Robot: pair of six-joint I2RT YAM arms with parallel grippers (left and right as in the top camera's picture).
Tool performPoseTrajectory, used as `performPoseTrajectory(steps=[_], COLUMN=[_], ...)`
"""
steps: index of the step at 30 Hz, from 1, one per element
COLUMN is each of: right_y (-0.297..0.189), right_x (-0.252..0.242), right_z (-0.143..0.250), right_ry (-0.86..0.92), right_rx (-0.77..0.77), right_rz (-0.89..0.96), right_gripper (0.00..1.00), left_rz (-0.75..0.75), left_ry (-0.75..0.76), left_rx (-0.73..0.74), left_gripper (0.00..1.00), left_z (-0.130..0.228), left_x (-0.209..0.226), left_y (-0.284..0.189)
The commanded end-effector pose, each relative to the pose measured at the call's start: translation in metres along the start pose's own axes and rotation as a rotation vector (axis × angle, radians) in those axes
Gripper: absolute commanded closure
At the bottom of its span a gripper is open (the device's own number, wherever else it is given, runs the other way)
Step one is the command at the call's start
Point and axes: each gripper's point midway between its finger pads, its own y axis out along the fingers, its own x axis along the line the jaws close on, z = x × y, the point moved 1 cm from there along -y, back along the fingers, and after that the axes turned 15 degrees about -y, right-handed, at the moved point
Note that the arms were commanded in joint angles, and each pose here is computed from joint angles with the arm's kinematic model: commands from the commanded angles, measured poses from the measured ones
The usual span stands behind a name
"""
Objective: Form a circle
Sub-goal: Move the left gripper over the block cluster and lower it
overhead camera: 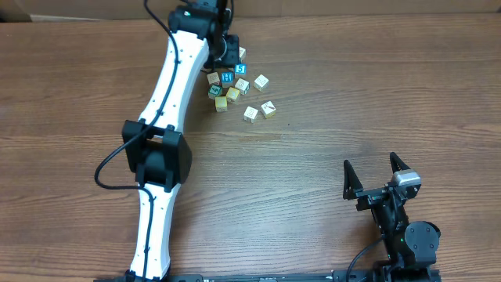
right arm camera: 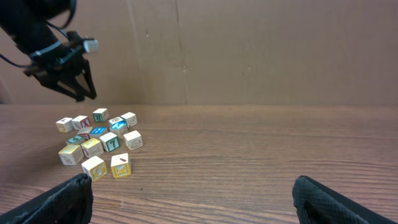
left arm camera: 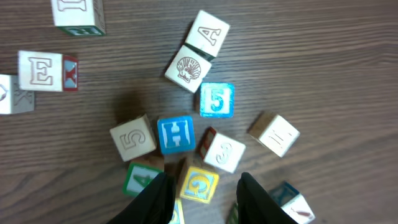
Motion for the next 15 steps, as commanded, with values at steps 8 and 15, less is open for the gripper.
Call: performPoseTrajectory(steps=[8, 15], right_y=[0.000, 0.000], right_x=[-0.001, -0.001], right_z=[0.002, 0.002], right_ry=[-0.001, -0.001], right_rx=[-0.001, -0.001], right_rz=[0.009, 0.009], right_gripper=[0.00, 0.00], left_rz=[-0.057, -0.087], left_ry=[-0.060, -0.061], left_rx=[-0.010, 0.026], left_gripper=[0.70, 0.66], left_z=[-0.004, 0.005], left_x=[0.012, 0.020], left_y=[0.053, 0.076])
